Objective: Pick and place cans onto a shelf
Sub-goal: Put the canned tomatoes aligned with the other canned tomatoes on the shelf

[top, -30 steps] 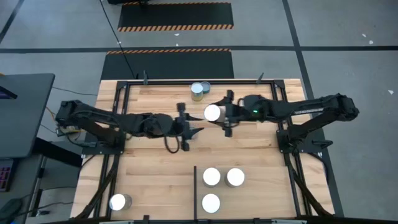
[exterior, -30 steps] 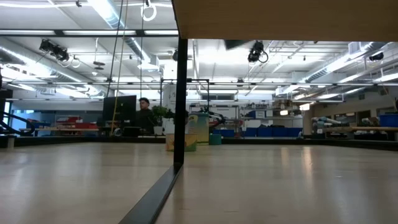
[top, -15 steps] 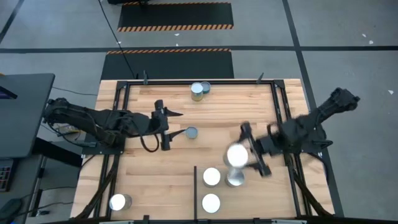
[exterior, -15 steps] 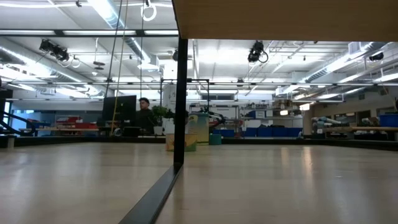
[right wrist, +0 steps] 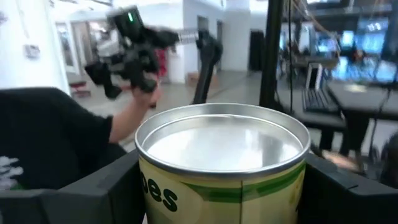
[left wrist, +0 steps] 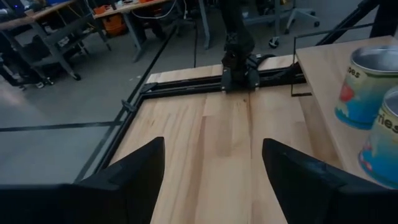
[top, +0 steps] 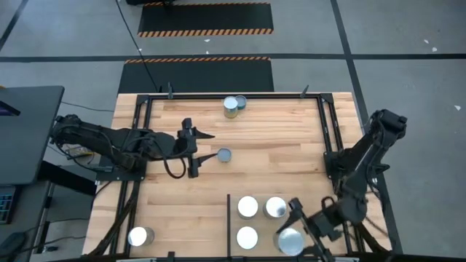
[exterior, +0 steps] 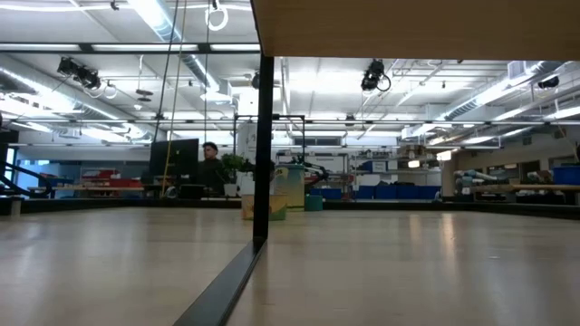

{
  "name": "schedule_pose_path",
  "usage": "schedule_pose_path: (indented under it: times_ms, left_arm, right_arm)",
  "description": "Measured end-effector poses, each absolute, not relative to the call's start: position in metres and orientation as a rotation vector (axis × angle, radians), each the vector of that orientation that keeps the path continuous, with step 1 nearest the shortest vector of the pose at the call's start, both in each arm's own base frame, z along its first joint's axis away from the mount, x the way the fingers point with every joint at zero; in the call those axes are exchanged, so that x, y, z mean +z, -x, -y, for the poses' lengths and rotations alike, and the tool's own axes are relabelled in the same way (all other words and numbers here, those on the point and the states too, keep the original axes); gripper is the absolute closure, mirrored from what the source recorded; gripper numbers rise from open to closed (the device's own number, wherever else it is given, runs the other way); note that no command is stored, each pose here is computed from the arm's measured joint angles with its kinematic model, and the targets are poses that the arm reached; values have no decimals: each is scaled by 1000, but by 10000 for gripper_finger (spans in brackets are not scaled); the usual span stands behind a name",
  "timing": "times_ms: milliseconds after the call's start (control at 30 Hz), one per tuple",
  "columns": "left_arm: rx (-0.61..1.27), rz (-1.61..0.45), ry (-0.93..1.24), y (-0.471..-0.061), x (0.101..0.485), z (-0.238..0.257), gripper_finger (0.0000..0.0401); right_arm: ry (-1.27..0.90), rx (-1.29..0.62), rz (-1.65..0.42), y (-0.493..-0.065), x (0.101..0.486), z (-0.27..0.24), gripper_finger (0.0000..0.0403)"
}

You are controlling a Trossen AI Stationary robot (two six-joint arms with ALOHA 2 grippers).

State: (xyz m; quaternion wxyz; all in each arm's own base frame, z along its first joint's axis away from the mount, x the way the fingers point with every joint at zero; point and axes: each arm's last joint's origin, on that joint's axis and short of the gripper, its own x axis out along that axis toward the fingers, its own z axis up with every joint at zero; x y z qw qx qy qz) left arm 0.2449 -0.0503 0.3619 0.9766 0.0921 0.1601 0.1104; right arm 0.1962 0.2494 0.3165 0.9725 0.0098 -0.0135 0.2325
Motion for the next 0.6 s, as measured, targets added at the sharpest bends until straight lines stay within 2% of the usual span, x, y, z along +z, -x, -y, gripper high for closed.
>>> schedule_pose_path:
  times_ms: [167,433,600]
  left_arm:
    - [226,-319,-159,-245,362,51,129]
    - [230,-314,-108,-245,362,52,129]
    - [235,-311,-85,-245,362,51,129]
  right_arm:
    - [30,456,-39,-183,295,-274,95]
    - [-17,338,-95,-162,270,-299,95]
    - [-48,138,-60,-170,246,-311,95]
